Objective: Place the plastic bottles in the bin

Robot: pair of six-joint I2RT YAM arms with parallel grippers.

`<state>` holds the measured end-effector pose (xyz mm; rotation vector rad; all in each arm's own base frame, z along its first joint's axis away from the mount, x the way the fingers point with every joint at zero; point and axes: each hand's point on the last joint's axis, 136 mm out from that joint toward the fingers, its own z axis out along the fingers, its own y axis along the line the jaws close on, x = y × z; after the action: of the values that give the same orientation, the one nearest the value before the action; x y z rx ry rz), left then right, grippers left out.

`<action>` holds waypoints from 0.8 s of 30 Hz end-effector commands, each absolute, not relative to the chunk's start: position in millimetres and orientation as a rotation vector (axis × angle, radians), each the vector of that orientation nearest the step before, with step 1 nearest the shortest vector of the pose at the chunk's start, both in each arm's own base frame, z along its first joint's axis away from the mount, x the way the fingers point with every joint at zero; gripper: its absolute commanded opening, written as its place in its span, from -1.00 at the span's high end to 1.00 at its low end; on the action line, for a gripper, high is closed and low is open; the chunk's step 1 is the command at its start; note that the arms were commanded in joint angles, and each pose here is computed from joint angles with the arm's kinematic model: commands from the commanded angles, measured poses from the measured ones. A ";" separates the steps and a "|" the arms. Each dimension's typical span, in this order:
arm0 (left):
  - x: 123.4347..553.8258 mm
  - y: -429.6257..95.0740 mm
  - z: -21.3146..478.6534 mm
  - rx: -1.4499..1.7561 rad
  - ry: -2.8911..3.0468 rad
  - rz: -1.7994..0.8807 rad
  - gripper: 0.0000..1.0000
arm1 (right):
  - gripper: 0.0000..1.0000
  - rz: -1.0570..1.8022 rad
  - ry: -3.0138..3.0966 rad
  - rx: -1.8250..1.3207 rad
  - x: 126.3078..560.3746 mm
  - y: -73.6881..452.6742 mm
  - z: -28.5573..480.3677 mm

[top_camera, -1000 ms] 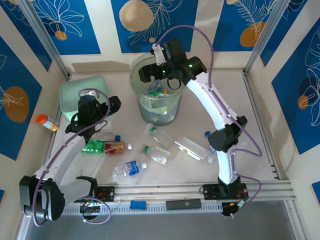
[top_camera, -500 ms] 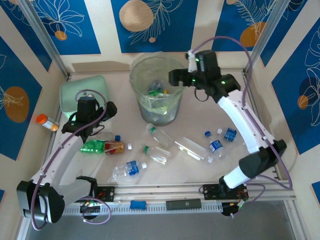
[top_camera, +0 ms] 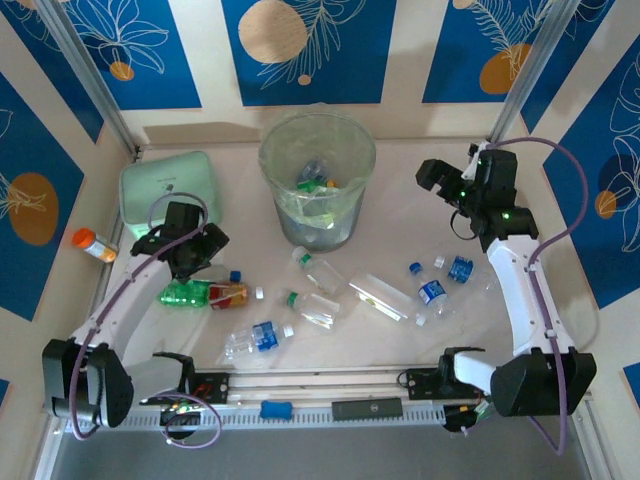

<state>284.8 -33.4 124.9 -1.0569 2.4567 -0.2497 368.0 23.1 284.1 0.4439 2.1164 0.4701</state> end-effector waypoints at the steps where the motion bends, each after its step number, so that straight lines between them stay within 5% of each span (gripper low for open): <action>1: 266.2 -18.1 116.5 -1.292 2.443 -0.141 -0.99 | -0.98 0.549 2.128 0.475 367.8 24.6 270.7; 24: 309.7 -11.3 83.1 -1.532 2.318 -0.041 -0.70 | -0.98 0.525 2.198 0.456 366.7 19.3 243.6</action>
<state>299.5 -18.9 79.2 -1.4932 2.3822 -0.0562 369.9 18.5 245.6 0.4771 2.1855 0.5174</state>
